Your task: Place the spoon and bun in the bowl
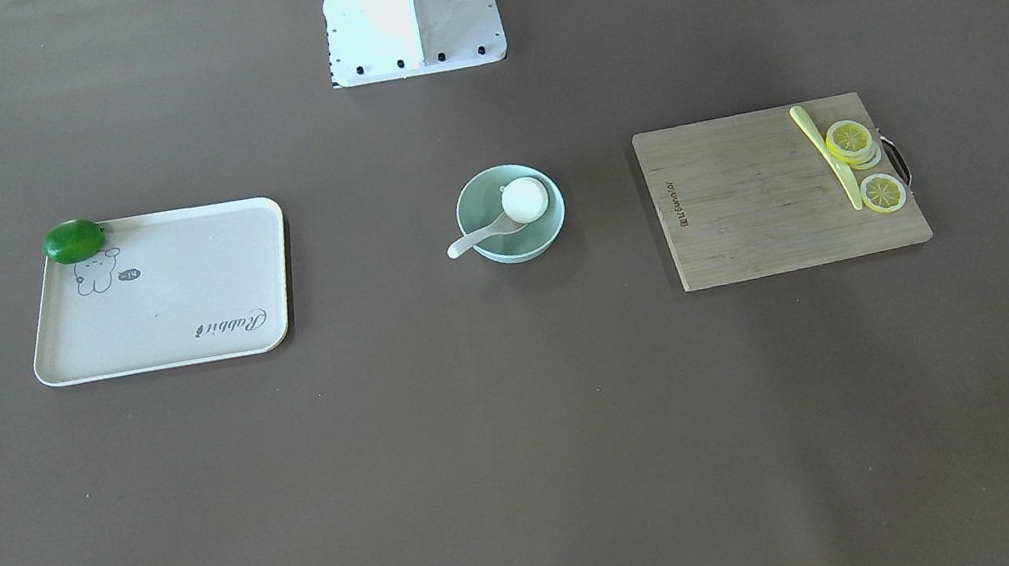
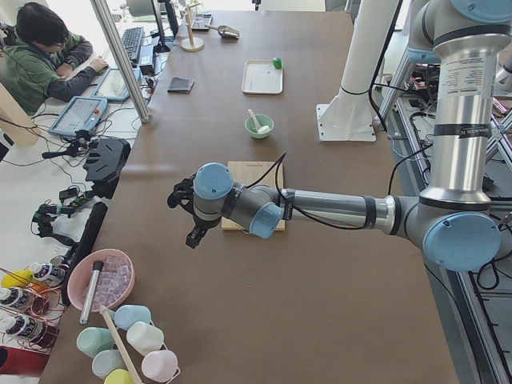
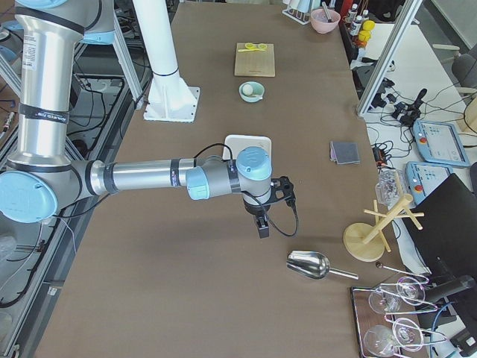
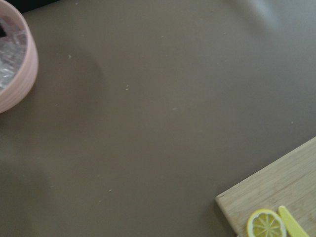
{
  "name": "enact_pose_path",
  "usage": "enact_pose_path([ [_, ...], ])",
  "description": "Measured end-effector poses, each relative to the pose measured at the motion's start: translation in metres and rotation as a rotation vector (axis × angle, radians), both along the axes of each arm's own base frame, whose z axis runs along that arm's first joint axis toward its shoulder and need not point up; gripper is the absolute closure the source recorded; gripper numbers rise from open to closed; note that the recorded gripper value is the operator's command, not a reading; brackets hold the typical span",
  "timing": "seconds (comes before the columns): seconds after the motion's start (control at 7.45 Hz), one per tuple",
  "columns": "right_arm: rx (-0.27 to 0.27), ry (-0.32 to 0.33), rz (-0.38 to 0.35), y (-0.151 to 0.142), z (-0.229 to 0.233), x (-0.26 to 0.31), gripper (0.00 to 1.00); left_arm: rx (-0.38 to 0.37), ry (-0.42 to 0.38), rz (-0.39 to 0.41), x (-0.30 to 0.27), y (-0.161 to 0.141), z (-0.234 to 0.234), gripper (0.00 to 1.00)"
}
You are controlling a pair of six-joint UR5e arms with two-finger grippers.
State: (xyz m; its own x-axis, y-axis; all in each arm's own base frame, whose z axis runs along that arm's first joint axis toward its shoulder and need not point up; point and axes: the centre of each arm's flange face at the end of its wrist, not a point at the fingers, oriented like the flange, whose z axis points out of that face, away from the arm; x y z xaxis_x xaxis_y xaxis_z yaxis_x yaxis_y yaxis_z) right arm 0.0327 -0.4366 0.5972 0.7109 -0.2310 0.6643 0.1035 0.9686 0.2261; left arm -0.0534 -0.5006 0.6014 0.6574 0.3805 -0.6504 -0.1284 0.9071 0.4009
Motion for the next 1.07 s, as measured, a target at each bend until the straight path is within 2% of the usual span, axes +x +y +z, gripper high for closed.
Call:
enact_pose_path([
  [0.13, -0.050, 0.003, 0.006, 0.005, 0.007, 0.002, 0.00, -0.086, -0.040, -0.006, -0.013, 0.016, 0.027, 0.01],
  [0.27, -0.084, 0.004, 0.008, 0.011, 0.015, 0.003, 0.00, -0.125, -0.067, -0.011, -0.020, 0.035, 0.048, 0.01],
  [0.67, -0.125, 0.000, 0.002, 0.018, 0.036, 0.002, 0.00, -0.123, -0.087, -0.020, -0.026, 0.070, 0.067, 0.01],
  [1.07, -0.134, -0.013, -0.008, 0.018, 0.039, -0.001, 0.00, -0.135, -0.091, -0.024, -0.026, 0.080, 0.070, 0.01],
])
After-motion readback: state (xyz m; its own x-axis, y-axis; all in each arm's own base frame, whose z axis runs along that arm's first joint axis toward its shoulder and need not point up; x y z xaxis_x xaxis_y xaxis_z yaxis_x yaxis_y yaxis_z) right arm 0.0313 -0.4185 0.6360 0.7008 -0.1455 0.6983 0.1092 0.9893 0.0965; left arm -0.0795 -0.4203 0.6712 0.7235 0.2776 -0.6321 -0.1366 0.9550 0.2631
